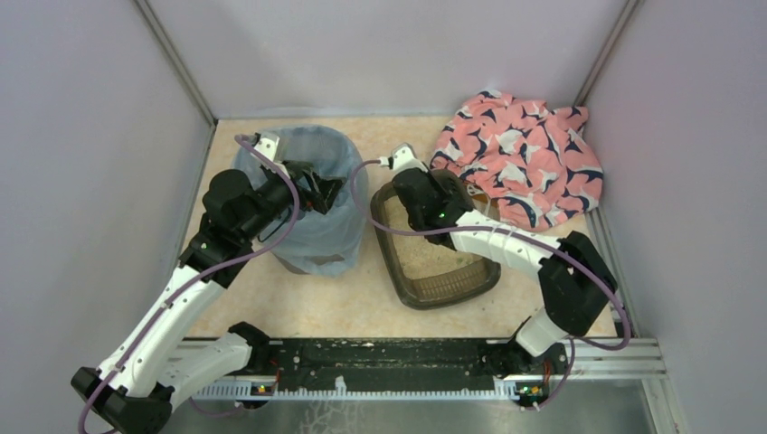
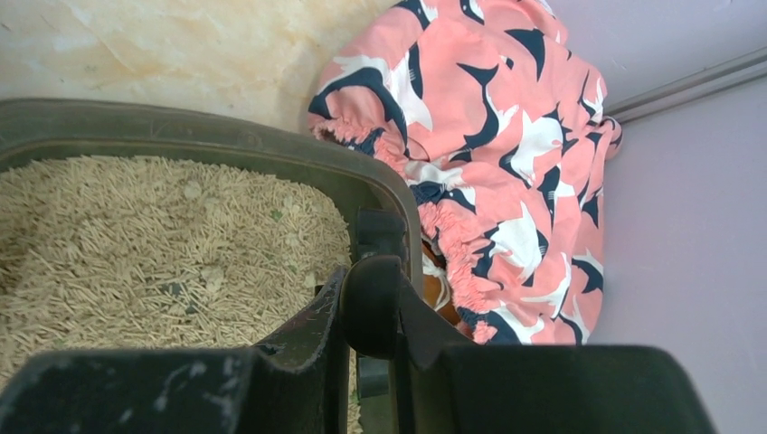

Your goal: Clean the litter box

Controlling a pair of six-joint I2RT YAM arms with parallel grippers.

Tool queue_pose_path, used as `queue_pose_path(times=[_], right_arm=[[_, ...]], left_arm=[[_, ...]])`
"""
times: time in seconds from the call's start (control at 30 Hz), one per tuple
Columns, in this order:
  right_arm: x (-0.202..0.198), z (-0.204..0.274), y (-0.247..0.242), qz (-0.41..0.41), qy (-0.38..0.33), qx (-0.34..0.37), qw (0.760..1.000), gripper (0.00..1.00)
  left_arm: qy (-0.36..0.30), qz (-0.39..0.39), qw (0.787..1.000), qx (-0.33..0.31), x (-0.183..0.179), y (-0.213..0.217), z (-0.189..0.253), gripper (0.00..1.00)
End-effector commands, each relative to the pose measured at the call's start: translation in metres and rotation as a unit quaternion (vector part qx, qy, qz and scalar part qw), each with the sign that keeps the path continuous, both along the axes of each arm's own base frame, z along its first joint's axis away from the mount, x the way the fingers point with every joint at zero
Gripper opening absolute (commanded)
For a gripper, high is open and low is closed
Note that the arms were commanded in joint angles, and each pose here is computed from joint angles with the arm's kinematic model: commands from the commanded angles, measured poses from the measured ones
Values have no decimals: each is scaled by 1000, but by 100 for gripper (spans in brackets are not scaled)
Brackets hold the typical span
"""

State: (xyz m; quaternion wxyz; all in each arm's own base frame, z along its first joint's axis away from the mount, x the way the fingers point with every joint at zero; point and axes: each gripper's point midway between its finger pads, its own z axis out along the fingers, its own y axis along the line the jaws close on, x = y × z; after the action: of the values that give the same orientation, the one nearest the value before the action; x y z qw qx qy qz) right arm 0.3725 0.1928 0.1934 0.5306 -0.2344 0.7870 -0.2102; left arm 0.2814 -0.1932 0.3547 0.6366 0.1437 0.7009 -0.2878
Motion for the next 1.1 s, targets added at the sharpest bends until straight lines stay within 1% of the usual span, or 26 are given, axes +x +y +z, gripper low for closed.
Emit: queue_pose_path(times=[0.0, 0.17, 0.3, 0.43, 0.53, 0.63, 0.73, 0.9, 1.0, 1.07], right_arm=[[7, -5, 2, -5, -22, -15, 1000, 0], [3, -15, 14, 15, -19, -37, 999, 0], [1, -26, 25, 33, -6, -17, 999, 0], [-3, -26, 41, 54, 12, 45, 997, 0], [-7, -6, 54, 77, 7, 107, 991, 0], [-7, 18, 58, 91, 2, 173, 981, 0], [-7, 32, 57, 108, 7, 231, 967, 0], [-10, 39, 52, 115, 15, 283, 952, 0], [-9, 41, 45, 118, 21, 327, 937, 0], [-8, 31, 38, 114, 34, 346, 931, 0]], left_arm=[[-12, -4, 1000, -5, -4, 1, 7, 99], [-10, -4, 1000, -3, -4, 1, 5, 99], [-11, -6, 1000, -1, -5, 1, 5, 99], [-12, -6, 1000, 3, -5, 2, 5, 99], [-10, -8, 1000, 3, -5, 1, 3, 99], [-9, -10, 1000, 0, -6, 1, 3, 99], [-8, -13, 1000, -1, -7, -1, 3, 99], [-7, -17, 1000, -5, -7, -2, 3, 99], [-6, -20, 1000, -7, -7, -3, 3, 99], [-4, -22, 1000, -7, -8, -4, 3, 99]])
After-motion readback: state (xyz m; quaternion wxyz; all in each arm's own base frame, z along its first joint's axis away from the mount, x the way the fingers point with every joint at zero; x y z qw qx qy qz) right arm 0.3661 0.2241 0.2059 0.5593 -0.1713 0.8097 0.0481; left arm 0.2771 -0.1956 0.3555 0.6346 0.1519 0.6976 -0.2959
